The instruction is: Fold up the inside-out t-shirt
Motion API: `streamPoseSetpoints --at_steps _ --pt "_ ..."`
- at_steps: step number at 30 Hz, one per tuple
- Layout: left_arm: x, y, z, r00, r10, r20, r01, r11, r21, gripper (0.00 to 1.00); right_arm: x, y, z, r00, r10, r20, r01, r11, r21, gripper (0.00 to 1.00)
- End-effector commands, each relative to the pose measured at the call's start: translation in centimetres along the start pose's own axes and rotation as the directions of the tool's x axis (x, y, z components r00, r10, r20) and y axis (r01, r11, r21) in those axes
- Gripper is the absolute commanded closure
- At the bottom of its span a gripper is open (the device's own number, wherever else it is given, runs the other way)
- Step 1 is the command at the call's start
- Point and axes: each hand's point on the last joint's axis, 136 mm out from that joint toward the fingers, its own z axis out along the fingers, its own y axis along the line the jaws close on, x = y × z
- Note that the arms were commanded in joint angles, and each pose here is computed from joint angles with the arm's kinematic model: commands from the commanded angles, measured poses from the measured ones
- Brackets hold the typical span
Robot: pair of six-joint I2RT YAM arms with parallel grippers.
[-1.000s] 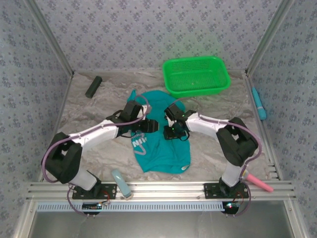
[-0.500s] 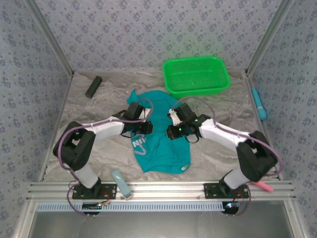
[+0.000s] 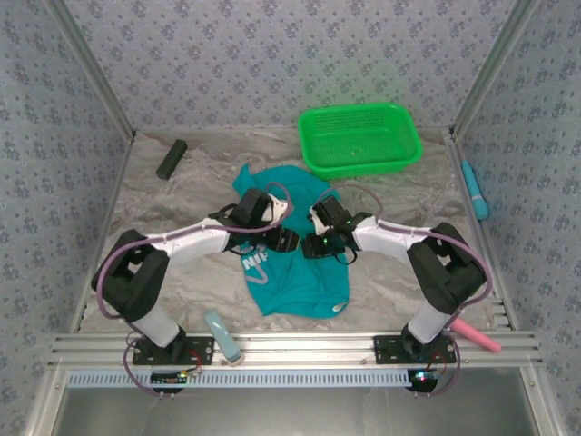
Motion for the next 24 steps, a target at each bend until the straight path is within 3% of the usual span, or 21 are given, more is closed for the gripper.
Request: streamPoseSetpoints --at_steps 1,3,8,10,14,17,19,21,24 --pt "0.4 2.2 1.6 1.000 -0.007 -0.026 0.005 0.997 -0.074 0.44 -1.8 0.1 0.9 0.999 -0.009 0.032 0.008 1.000 0.027 0.63" --pt "0.7 2.7 2.2 0.999 -0.011 -0.042 0.007 0.997 -0.081 0.48 -1.8 0.3 1.5 0.999 -0.038 0.019 0.037 0.998 0.043 0.68" --pt "0.3 3.6 2.0 0.999 -0.027 -0.025 0.025 0.995 -0.095 0.82 -1.0 1.0 1.4 0.995 -0.101 0.013 0.101 0.995 0.009 1.00" --pt "-0.2 5.0 0.9 0.997 -0.081 0.006 0.081 0.992 -0.096 0.91 -1.0 2.0 0.5 0.987 -0.158 0.039 0.160 0.986 -0.042 1.00" --pt "-0.5 8.3 -2.2 0.976 -0.200 0.082 0.209 0.970 -0.124 0.96 -0.8 4.2 -2.2 0.936 -0.321 0.143 0.336 0.937 -0.097 1.00" --pt "0.0 9.7 -3.5 0.975 -0.207 0.085 0.220 0.959 -0.181 0.96 -1.0 4.1 -3.8 0.914 -0.352 0.199 0.377 0.920 -0.104 1.00" --pt "0.6 10.8 -3.7 0.969 -0.233 0.080 0.245 0.945 -0.219 0.93 -0.4 4.6 -4.3 0.867 -0.436 0.240 0.474 0.870 -0.134 1.00" --pt "1.2 10.9 -3.3 0.963 -0.259 0.067 0.268 0.942 -0.203 0.78 0.3 4.8 -4.5 0.806 -0.525 0.273 0.566 0.819 -0.097 1.00" --pt "1.6 8.5 -2.3 0.967 -0.250 0.042 0.253 0.965 -0.073 0.61 0.7 4.8 -4.5 0.793 -0.541 0.280 0.586 0.803 -0.106 1.00"
